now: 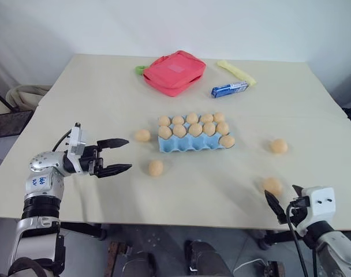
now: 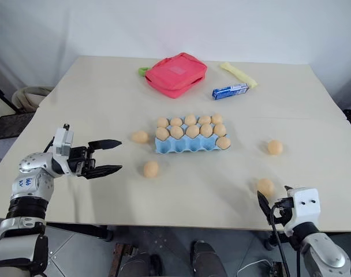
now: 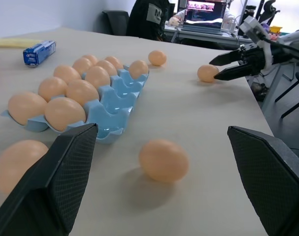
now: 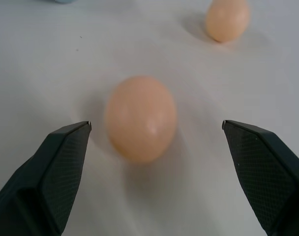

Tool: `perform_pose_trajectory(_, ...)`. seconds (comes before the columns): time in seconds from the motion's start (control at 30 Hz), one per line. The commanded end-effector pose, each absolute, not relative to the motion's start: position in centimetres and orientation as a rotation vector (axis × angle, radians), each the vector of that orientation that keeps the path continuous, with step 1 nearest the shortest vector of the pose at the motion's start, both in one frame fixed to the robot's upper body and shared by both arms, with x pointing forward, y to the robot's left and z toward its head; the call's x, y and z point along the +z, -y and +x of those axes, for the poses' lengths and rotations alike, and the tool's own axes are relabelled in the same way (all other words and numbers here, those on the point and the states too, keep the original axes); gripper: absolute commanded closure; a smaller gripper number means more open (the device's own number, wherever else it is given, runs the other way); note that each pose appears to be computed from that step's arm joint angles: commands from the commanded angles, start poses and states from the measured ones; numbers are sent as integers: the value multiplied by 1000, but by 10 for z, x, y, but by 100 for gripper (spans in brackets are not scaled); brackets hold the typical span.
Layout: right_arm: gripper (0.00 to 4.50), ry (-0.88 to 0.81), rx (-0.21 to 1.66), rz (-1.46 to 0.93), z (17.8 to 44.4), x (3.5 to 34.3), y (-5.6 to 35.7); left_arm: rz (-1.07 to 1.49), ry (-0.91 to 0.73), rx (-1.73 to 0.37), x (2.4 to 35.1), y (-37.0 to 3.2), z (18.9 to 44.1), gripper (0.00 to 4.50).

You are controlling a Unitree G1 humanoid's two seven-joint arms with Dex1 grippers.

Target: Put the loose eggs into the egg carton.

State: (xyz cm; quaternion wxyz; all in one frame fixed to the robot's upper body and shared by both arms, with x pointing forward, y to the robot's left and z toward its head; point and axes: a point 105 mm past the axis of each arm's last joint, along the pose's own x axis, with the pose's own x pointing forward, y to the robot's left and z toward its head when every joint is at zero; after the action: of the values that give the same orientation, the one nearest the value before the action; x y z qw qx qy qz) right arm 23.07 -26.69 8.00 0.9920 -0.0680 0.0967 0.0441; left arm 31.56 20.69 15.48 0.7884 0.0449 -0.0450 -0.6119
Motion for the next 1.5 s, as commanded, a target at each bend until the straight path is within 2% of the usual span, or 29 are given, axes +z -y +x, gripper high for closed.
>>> perform_pose_trajectory(0.03, 2, -154, 72, -161, 238, 87, 268, 130, 122, -1403, 162, -205, 304, 1)
perform_pose_trajectory(0.33, 2, -157, 80, -158, 257, 88, 263, 138, 117, -1381, 160, -207, 305, 1)
perform_pose_trajectory(0.43, 59, -160, 83, -158, 258, 89, 262, 141, 115, -1374, 159, -208, 305, 0)
perform_pose_trajectory(0.57, 202, -180, 89, -149, 256, 88, 260, 144, 115, -1362, 159, -209, 306, 0)
perform_pose_trajectory(0.67, 284, -175, 96, -150, 256, 90, 259, 145, 115, -1358, 159, -210, 306, 0)
perform_pose_trajectory(0.87, 284, -129, 121, -165, 260, 105, 255, 146, 117, -1351, 158, -210, 306, 0)
perform_pose_trajectory(1.13, 284, 7, 271, -132, 306, 162, 212, 149, 129, -1344, 159, -208, 307, 0)
perform_pose_trajectory(1.3, 284, 28, 420, -144, 334, 171, 162, 152, 143, -1337, 161, -208, 308, 0)
perform_pose_trajectory(1.5, 284, 46, 494, -153, 364, 171, 128, 155, 156, -1314, 161, -210, 306, 0)
